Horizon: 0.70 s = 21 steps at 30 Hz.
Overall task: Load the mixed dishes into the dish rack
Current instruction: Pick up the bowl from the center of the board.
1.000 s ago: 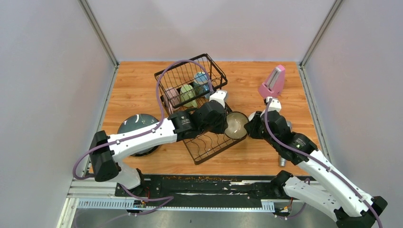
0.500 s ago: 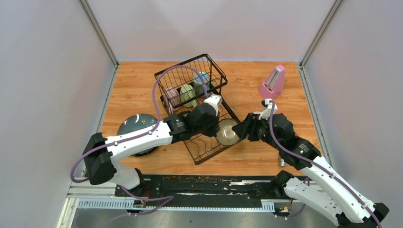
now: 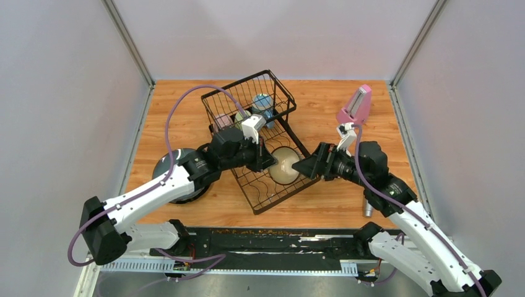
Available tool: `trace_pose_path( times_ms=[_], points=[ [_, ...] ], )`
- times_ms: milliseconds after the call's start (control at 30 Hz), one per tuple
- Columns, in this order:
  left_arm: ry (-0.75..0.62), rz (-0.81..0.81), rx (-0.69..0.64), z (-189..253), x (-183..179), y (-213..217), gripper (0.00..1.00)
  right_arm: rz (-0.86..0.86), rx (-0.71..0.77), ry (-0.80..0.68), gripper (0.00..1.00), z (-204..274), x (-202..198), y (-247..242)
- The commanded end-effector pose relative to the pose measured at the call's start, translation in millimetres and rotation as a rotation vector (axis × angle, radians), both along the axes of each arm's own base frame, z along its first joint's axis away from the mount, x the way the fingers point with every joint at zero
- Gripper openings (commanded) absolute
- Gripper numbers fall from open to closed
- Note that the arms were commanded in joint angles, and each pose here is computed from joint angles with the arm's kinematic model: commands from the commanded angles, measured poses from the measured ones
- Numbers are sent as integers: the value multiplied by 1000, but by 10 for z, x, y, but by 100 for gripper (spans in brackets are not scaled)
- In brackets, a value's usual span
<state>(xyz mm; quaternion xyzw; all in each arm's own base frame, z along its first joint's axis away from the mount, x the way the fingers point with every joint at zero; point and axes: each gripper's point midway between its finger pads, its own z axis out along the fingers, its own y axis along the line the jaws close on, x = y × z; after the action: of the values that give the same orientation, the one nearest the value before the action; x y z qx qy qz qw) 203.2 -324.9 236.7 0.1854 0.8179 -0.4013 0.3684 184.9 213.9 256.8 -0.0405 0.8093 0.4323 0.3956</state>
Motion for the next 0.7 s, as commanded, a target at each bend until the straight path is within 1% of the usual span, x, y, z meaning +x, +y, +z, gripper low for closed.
trace_pose_path(
  times_ms=[0,100,200,333,500,533,567,633,667],
  points=[
    [-121,-98,-186,560,-50,-66,0,144,153,31,100,326,-133,102],
    [-135,-130,-196,608,-71,-75,0,246,203,16,97,426,-228,190],
    [-138,-155,-213,634,-89,-112,0,287,228,24,93,467,-229,255],
    [-138,-160,-235,666,-86,-141,0,287,233,56,85,414,-158,305],
    [-147,-135,-237,677,-62,-92,0,288,250,41,78,471,-176,301],
    [-146,-124,-234,664,-42,-73,0,292,252,31,78,487,-196,293],
    [-148,-119,-235,669,-36,-60,0,300,252,20,84,495,-223,284],
    [-157,-107,-235,680,-18,-32,0,310,248,5,97,508,-282,258],
    [-161,-107,-236,682,-28,-19,0,305,255,3,99,517,-310,241]
  ],
)
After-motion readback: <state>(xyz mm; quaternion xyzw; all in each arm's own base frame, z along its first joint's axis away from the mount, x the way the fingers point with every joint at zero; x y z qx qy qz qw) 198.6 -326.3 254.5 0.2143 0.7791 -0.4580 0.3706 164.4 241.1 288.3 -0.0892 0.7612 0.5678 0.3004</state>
